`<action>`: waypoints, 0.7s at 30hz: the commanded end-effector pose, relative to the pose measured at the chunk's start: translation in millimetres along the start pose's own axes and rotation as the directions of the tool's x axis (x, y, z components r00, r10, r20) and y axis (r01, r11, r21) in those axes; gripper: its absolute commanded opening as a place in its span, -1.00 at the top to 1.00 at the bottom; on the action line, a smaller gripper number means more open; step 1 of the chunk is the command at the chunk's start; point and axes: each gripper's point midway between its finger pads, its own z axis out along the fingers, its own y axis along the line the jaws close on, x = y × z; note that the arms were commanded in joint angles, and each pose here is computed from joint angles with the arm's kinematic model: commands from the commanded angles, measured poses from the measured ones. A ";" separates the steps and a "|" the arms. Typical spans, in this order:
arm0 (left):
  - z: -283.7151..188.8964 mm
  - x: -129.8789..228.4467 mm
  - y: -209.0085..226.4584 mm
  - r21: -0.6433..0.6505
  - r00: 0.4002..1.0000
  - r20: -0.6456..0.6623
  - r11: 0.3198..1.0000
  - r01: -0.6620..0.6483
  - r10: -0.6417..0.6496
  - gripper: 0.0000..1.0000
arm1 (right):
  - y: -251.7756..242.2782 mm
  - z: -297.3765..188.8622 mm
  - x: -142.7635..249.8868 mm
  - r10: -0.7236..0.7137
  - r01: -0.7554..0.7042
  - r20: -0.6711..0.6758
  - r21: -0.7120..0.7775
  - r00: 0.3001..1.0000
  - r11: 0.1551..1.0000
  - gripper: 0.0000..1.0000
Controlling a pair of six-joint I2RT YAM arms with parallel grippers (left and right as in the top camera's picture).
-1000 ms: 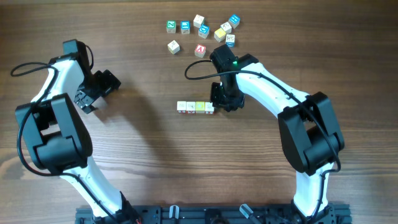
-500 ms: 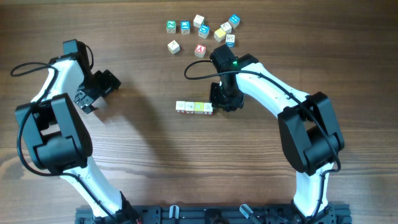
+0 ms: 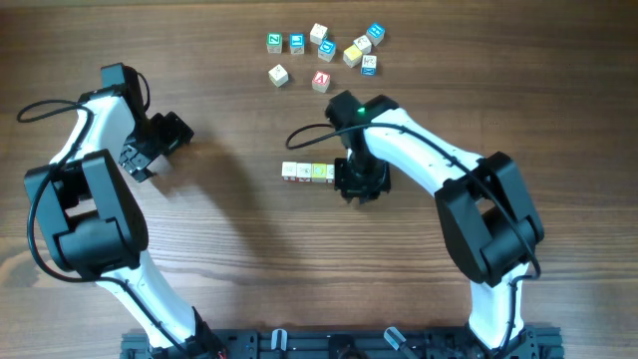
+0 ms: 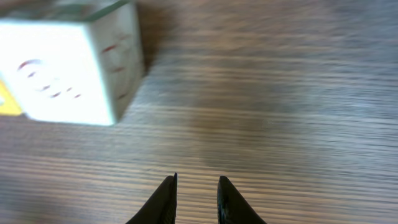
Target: Form a horizontal line
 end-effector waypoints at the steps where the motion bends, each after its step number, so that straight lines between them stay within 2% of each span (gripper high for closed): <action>1: 4.6 2.1 1.3 0.000 1.000 -0.016 1.000 -0.001 0.001 -1.00 | 10.7 0.0 3.1 -0.028 0.028 0.010 -0.017 1.000 0.999 0.54; 9: 4.6 2.1 1.3 0.000 1.000 -0.016 1.000 0.000 0.000 -1.00 | 21.6 -1.1 -13.0 -0.021 0.026 0.076 -0.060 0.997 0.998 0.54; 15: 4.6 2.1 1.3 0.000 1.000 -0.016 1.000 -0.001 0.001 -1.00 | 24.1 -1.6 -16.8 -0.024 0.031 0.092 -0.069 0.995 0.997 0.45; 21: 4.6 2.1 1.3 0.000 1.000 -0.016 1.000 -0.001 0.001 -1.00 | 28.4 -2.5 -22.8 -0.023 0.033 0.117 -0.086 0.993 0.996 0.44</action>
